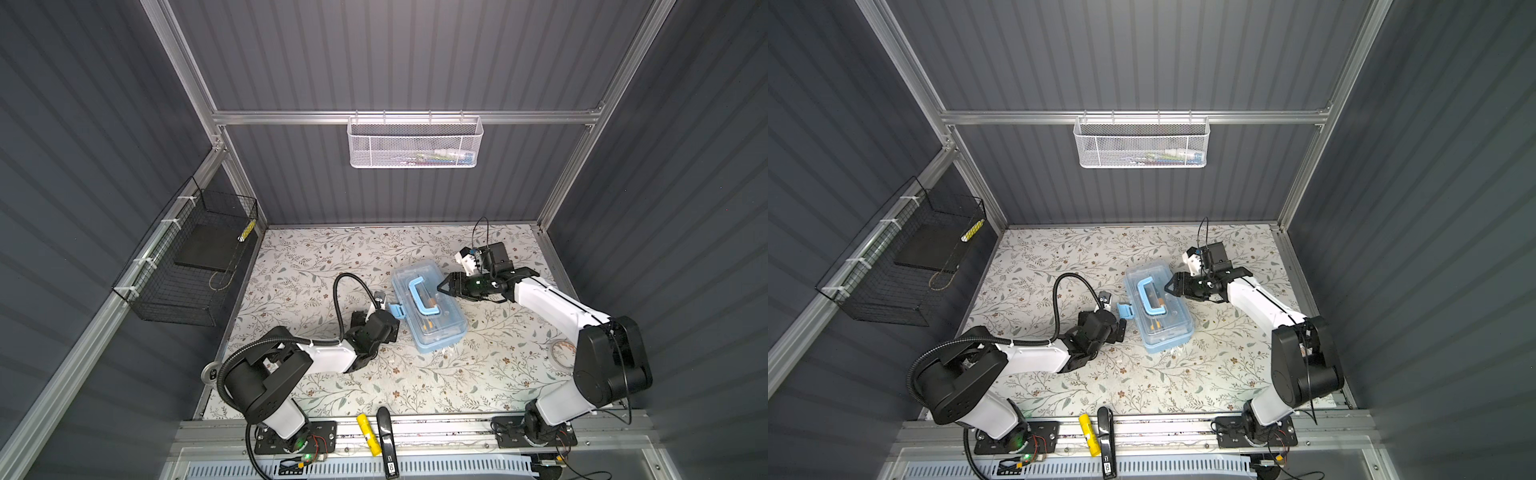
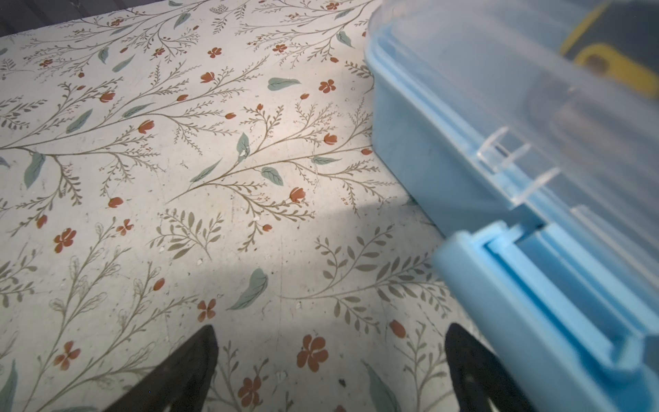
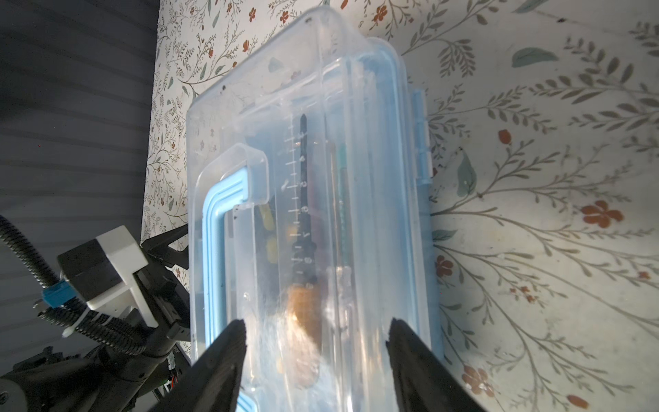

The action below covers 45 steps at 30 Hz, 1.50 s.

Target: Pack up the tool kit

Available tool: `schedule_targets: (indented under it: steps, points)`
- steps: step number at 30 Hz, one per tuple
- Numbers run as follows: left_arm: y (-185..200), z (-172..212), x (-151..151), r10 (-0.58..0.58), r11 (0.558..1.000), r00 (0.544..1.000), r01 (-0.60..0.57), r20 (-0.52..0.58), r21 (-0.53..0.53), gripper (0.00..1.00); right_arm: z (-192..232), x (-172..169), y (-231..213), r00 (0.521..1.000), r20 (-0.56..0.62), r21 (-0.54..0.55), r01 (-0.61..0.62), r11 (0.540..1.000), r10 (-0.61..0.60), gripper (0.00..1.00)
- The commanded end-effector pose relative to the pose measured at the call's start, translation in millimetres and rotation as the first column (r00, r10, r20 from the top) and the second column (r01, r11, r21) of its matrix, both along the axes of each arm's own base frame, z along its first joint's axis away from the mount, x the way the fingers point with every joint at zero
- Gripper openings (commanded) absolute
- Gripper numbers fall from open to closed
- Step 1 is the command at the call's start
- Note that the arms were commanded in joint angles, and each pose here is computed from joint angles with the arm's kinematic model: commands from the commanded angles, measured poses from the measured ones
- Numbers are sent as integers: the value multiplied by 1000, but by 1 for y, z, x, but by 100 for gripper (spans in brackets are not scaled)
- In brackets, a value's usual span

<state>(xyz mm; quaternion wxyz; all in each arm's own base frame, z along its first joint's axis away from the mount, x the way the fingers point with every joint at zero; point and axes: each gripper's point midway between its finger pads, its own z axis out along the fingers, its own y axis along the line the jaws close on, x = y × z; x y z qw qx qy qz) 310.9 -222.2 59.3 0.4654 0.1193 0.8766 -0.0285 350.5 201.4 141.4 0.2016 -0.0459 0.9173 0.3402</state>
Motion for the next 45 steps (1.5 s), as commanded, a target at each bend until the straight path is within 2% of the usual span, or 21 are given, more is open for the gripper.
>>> schedule_targets:
  steps: [1, 7, 15, 18, 22, 25, 29, 34, 41, 45]
  points:
    - [-1, 13, 1, 22, 995, 1000, -21, 7, -96, 100, 3, -6, 1, 1000, 4, 11, -13, 1000, 13, 65]
    - [-32, 23, -10, -71, 950, 993, 39, -95, -309, 99, -3, -13, -1, 1000, -1, 4, -21, 1000, 21, 66]
    - [-34, 30, -12, -51, 868, 991, -16, -122, -496, 91, -16, -18, 1, 999, -30, 31, -33, 999, 34, 66]
    - [-40, 32, -11, -70, 830, 991, -6, -114, -558, 86, -18, -19, 4, 998, -40, 44, -43, 998, 45, 65]
    - [-42, 34, -14, -74, 769, 991, -16, -114, -639, 73, -17, -20, 5, 998, -36, 50, -52, 997, 54, 65]
    - [-34, 29, -17, -39, 750, 990, -60, -134, -659, 70, -22, -21, 1, 998, -51, 31, -36, 999, 38, 65]
    - [-39, 28, -19, -61, 724, 989, -49, -134, -688, 63, -30, -24, 1, 997, -63, 43, -40, 998, 43, 65]
    - [-44, 33, -18, -78, 662, 991, -28, -106, -749, 62, -31, -25, 2, 997, -68, 51, -42, 998, 45, 65]
    - [-40, 37, -18, -66, 648, 994, -22, -85, -761, 54, -33, -26, 1, 997, -68, 48, -42, 998, 45, 65]
    - [-34, 38, -19, -44, 651, 995, -39, -88, -758, 43, -38, -26, 1, 996, -82, 46, -34, 998, 37, 65]
